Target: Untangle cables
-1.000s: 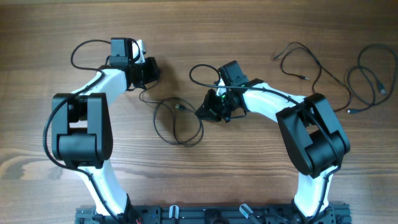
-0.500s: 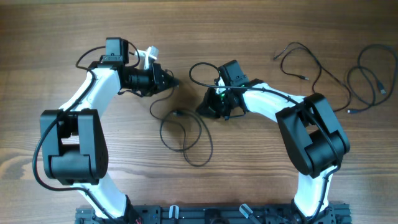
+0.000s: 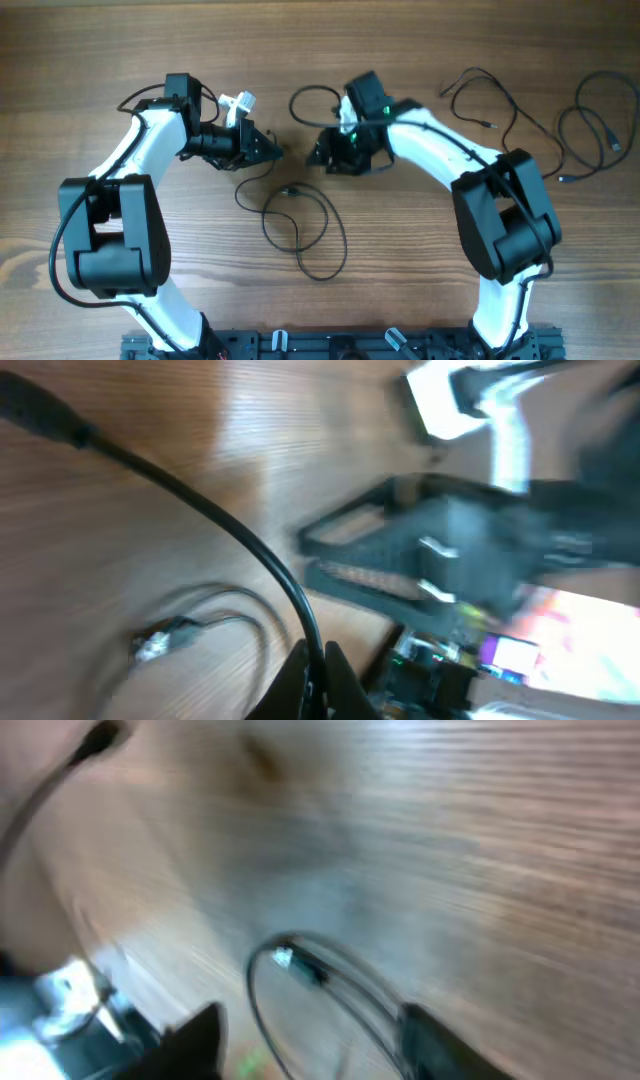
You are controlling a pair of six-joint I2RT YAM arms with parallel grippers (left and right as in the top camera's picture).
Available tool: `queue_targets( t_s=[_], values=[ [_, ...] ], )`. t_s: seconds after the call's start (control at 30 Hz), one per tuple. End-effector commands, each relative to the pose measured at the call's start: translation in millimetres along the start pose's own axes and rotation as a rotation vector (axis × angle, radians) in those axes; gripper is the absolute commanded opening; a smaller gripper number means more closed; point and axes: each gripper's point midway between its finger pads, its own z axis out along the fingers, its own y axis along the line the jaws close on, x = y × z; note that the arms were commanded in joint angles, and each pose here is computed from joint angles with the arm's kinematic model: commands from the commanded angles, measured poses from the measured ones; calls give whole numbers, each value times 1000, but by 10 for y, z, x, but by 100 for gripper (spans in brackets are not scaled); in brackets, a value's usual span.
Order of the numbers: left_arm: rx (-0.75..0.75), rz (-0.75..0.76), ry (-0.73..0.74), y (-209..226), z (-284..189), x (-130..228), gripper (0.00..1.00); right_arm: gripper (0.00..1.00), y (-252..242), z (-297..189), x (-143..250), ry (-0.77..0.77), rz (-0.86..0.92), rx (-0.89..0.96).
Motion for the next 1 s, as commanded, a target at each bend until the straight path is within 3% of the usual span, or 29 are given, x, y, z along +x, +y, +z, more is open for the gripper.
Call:
queue_targets(
  t_s=[0.0,0.2,0.47,0.7,0.97],
  values=[
    [-119,-1,-57,161,-55,-152,4,74,272,-191,-56,4,-383,-3],
    [-171,-38,-159,241,-95,-418,4,82,318,-2,217,78,-517,77],
    [-160,-99,-226,291,-215,-561,4,99,534,337,385,27,-701,249],
    [-38,-141,-304,313,-561,-691,4,99,689,313,256,-52,-861,397],
    [84,-171,-581,306,-1246,-1288,4,99,1070,269,-128,-130,-930,387]
  ],
)
